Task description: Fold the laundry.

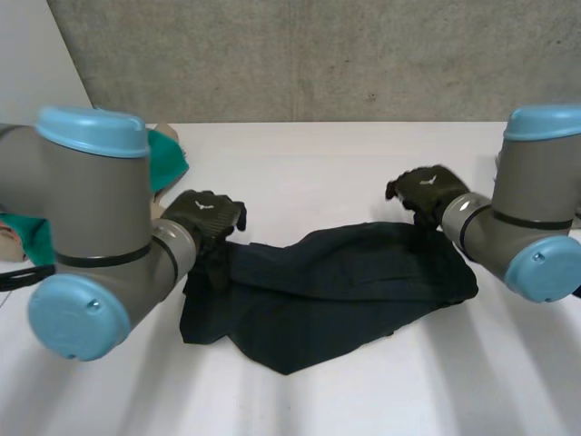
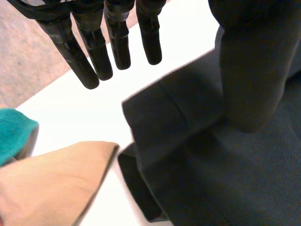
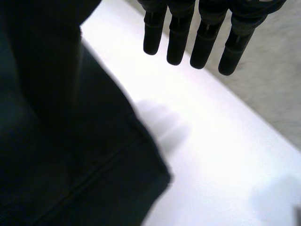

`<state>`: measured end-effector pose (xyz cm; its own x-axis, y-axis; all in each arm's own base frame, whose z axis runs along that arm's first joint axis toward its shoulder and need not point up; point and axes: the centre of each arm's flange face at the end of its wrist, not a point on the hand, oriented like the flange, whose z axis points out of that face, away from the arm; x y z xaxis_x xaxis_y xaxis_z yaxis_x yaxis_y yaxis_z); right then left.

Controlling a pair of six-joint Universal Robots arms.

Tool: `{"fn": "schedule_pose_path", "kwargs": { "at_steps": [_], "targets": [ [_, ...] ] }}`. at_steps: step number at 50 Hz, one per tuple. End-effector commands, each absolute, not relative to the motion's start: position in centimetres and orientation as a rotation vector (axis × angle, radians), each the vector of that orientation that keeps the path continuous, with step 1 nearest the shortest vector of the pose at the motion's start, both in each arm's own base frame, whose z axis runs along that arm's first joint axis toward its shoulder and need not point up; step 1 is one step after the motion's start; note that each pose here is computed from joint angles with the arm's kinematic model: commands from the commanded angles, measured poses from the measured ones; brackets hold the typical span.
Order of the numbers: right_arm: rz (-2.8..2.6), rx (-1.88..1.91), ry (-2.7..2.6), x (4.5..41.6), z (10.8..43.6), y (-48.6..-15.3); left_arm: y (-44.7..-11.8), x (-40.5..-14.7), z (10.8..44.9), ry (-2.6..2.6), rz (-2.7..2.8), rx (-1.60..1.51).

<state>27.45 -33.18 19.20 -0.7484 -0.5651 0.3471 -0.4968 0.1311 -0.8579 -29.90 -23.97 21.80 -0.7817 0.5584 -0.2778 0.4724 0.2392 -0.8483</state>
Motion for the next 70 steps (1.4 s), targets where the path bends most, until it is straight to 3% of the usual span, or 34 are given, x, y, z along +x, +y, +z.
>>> {"fn": "schedule_pose_path", "kwargs": {
  "at_steps": [1, 6, 13, 22, 29, 32, 35, 42, 45, 48, 52, 56, 63, 68, 70],
  "targets": [
    [-1.864, -1.042, 2.306, 25.3, 25.7, -31.5, -24.2, -28.3, 24.2, -2.334, 1.753, -1.041],
    [-1.722, -1.172, 2.358, 24.1, 26.3, -29.1, -25.0, -27.9, 23.7, -2.305, 1.78, -1.133],
    [-1.441, -1.274, 2.449, 22.8, 23.3, -27.1, -24.4, -27.9, 21.4, -2.319, 1.681, -1.245],
    [-1.529, -1.277, 2.344, 23.7, 17.7, -28.8, -25.5, -29.4, 17.8, -2.316, 1.677, -1.274],
    [-1.587, -1.286, 2.307, 25.0, 15.9, -30.2, -27.6, -30.7, 17.2, -2.301, 1.71, -1.272],
    [-1.718, -1.253, 2.276, 25.2, 17.6, -32.1, -29.4, -31.6, 19.7, -2.233, 1.841, -1.226],
    [-2.041, -1.139, 2.145, 25.6, 22.4, -35.3, -31.7, -32.2, 25.2, -2.09, 2.09, -1.099],
    [-2.752, -0.58, 1.487, 25.4, 36.9, -39.7, -33.2, -32.3, 42.6, -1.379, 2.698, -0.594],
    [-2.907, -0.403, 1.204, 25.1, 41.5, -39.8, -32.9, -31.3, 47.0, -1.155, 2.81, -0.419],
    [-2.952, -0.381, 1.118, 25.0, 42.9, -39.8, -32.7, -31.1, 48.1, -1.114, 2.831, -0.392],
    [-2.907, -0.456, 1.19, 25.5, 42.2, -40.0, -33.1, -31.7, 46.8, -1.149, 2.796, -0.469],
    [-2.773, -0.553, 1.41, 26.0, 39.2, -39.9, -33.8, -32.2, 44.4, -1.223, 2.746, -0.551],
    [-2.471, -0.792, 1.782, 26.7, 29.9, -39.1, -35.4, -32.8, 34.2, -1.578, 2.535, -0.713],
    [-2.215, -1.027, 1.917, 27.3, 21.3, -38.2, -34.1, -33.0, 24.4, -1.907, 2.274, -0.885],
    [-2.129, -1.088, 1.985, 27.2, 18.8, -37.7, -33.2, -32.9, 22.2, -1.979, 2.213, -0.943]
  ]
}}
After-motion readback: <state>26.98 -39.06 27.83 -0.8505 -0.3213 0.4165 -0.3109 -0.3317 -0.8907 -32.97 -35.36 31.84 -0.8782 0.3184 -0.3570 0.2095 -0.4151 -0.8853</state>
